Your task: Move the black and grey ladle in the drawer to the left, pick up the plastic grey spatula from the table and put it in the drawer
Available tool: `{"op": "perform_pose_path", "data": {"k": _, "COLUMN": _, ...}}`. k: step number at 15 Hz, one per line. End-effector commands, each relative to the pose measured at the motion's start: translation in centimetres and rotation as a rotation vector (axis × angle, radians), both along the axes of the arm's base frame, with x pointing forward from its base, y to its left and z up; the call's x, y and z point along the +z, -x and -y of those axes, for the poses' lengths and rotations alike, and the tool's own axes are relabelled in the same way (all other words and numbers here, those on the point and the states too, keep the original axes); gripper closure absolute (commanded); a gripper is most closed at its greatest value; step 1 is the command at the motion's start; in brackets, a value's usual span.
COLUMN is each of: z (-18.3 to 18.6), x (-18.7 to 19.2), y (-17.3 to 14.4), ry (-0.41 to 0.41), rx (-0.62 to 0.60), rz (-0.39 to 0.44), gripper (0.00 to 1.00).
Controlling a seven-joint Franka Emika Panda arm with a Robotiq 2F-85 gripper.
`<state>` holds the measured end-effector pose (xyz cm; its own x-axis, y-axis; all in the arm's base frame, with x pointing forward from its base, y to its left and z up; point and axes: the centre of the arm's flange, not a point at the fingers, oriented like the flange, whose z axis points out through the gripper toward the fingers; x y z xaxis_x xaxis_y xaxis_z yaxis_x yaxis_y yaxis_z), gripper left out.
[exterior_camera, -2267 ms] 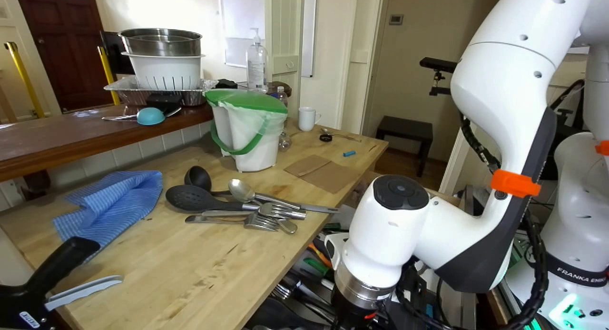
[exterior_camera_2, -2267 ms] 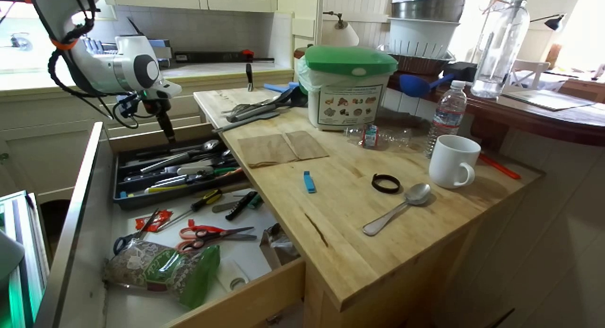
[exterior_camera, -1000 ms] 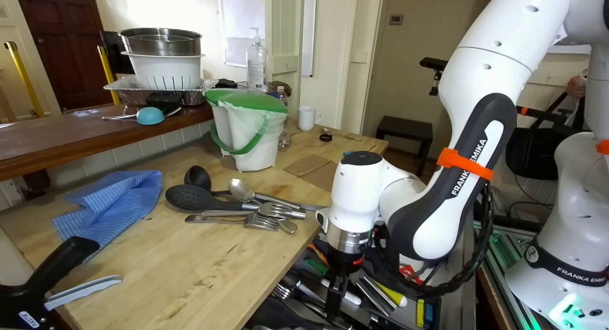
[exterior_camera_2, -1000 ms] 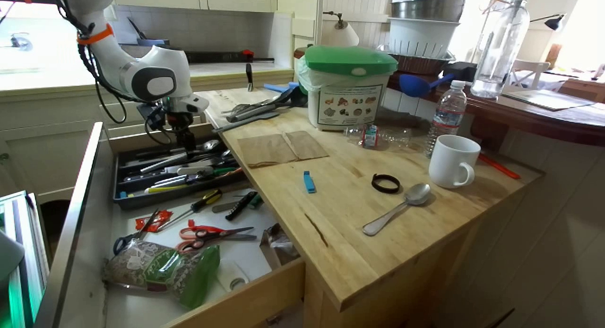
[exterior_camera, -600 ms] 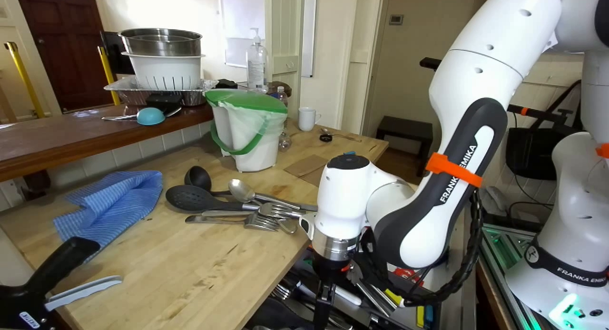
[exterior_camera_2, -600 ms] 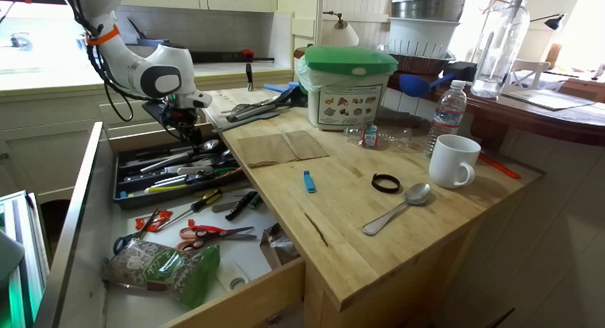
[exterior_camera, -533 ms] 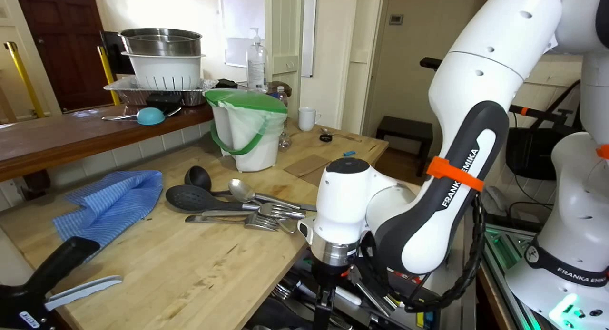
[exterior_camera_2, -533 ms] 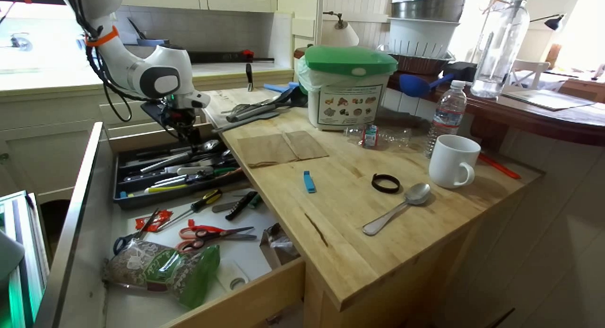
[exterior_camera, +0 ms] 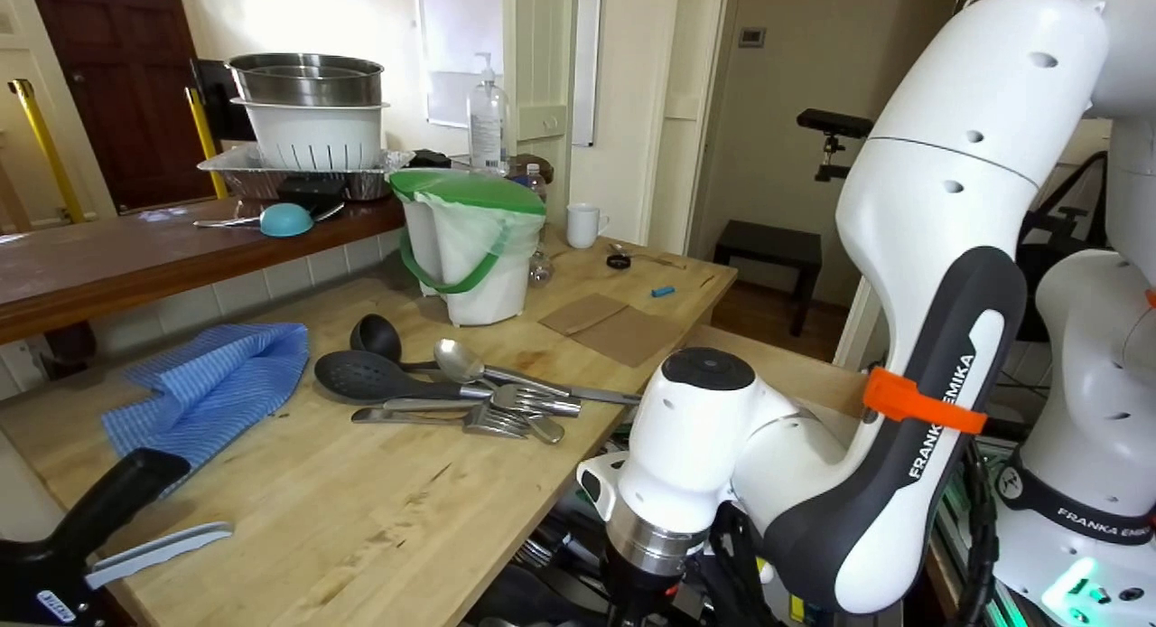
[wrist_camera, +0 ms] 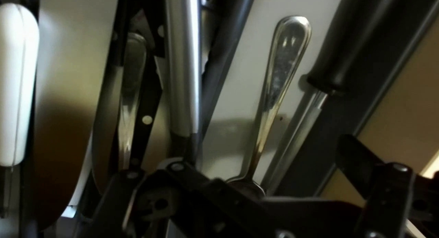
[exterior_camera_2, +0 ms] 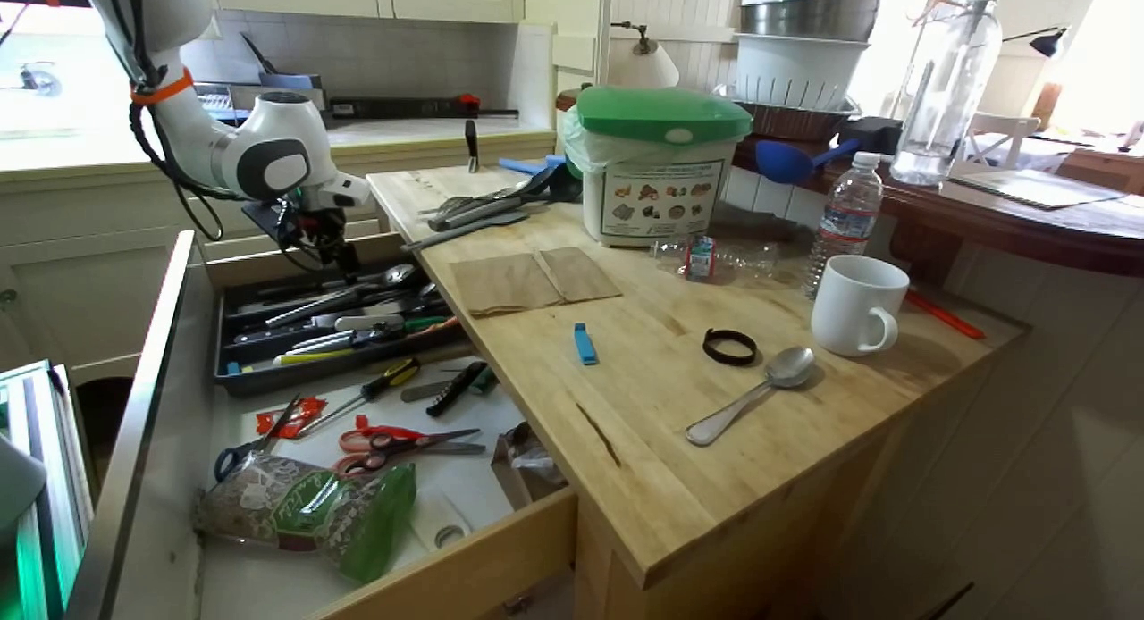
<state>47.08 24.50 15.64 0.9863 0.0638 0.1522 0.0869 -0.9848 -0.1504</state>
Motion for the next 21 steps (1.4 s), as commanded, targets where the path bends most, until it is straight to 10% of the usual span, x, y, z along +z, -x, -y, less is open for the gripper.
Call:
{"op": "perform_pose_path", "data": {"k": 1, "z": 0.3, "x": -0.1, "y": -0.4, "ry": 0.004, "rx": 0.000, "rz": -0.039, "gripper": 0.00}}
{"op": "perform_pose_path", "data": {"k": 16, "z": 3.5, "x": -1.4, "y": -0.4, "ry": -0.007, "rx": -0.100, "rz": -0.150, "gripper": 0.00}}
{"op": "perform_pose_path", "data": {"k": 21, "z": 4.6, "x": -2.8, "y": -2.7, "ry": -0.034, "rx": -0.040, "rz": -0.157, "gripper": 0.33}}
